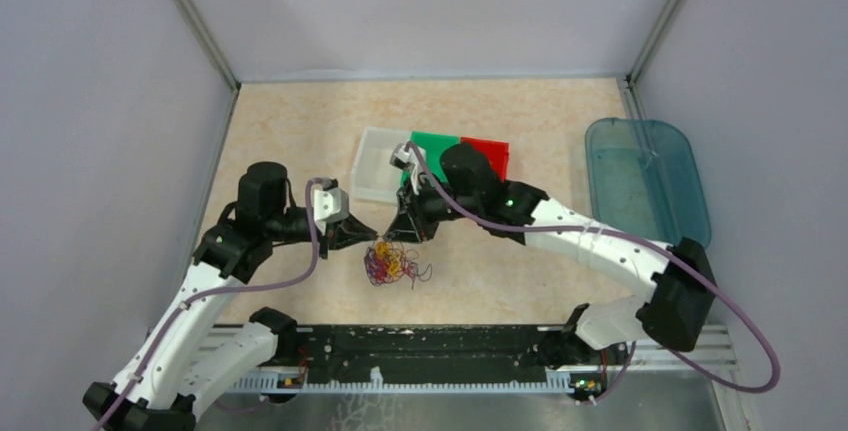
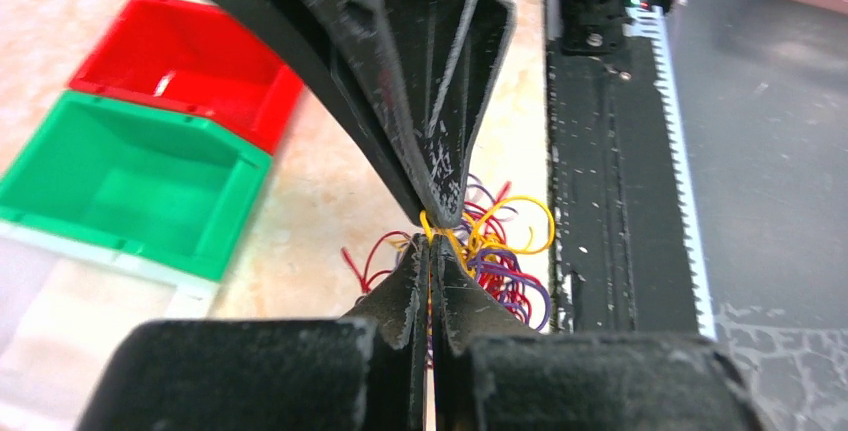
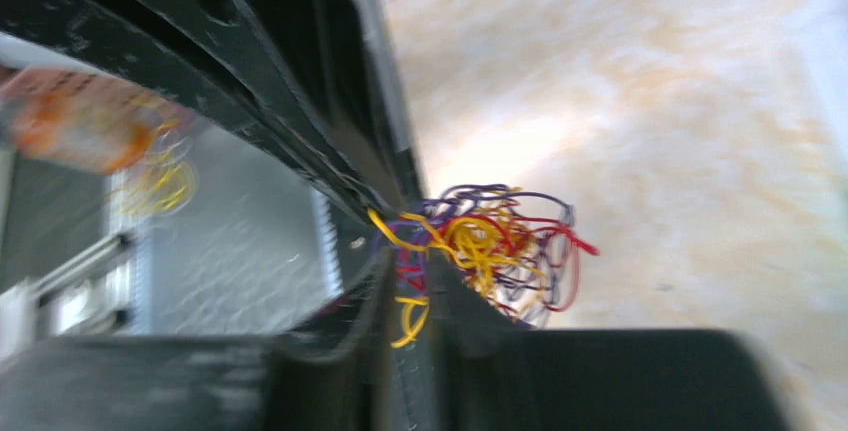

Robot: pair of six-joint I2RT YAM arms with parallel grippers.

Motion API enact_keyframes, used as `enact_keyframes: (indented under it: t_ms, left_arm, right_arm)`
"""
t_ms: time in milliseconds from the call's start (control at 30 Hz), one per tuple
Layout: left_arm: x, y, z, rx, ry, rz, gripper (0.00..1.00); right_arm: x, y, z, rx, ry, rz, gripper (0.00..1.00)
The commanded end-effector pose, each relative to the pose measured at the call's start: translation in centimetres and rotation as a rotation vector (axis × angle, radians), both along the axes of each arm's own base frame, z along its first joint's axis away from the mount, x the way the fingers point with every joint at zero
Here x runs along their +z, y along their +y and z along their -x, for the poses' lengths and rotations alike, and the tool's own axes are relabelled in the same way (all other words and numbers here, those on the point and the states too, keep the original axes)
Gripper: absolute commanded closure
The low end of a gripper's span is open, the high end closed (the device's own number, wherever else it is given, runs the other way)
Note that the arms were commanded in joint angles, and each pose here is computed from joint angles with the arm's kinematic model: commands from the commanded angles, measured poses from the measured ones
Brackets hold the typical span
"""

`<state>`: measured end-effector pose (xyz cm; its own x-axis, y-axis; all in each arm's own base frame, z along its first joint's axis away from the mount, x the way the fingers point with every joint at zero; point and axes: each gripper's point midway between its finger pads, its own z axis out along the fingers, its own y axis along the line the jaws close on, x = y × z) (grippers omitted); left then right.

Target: Untangle the cables

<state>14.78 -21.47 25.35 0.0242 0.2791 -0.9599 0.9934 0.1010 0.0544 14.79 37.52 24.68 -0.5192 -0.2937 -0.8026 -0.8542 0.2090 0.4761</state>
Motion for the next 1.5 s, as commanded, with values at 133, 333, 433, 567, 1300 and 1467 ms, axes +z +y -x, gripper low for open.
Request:
enact_keyframes:
  t_ms: [133,333,433,567,1300,1467]
  left_arm:
    - [2.1,-0.5,-3.0,0.257,0.195,0.087,1.0]
    - [2.5,-0.3,-3.5,0.327,0.24,0.111,1.0]
    - [3.0,-0.2,-3.7,0.341,0.245,0.118,1.0]
    - [3.6,-0.5,-3.3,0.316,0.265,0.126,1.0]
    - [7.2,-2.1,0.8,0.08,0.379,0.199,1.0]
    - [8.5,-2.5,1.9,0.005,0.438,0.221,1.0]
  right_arm:
    - [4.4,-3.2,-5.5,-0.512,-0.308,-0.138,0.44]
    - [4.6,-2.4,-4.5,-0.562,-0.334,-0.205,0.42]
    - [4.1,-1.8,-4.2,-0.555,-0.325,-0.221,0.42]
    - [3.8,-1.1,-4.1,-0.556,-0.309,-0.23,0.42]
    - [3.2,-0.8,-5.5,-0.622,-0.322,-0.228,0.45]
    - [3.9,-0.5,-6.0,-0.638,-0.349,-0.256,0.45]
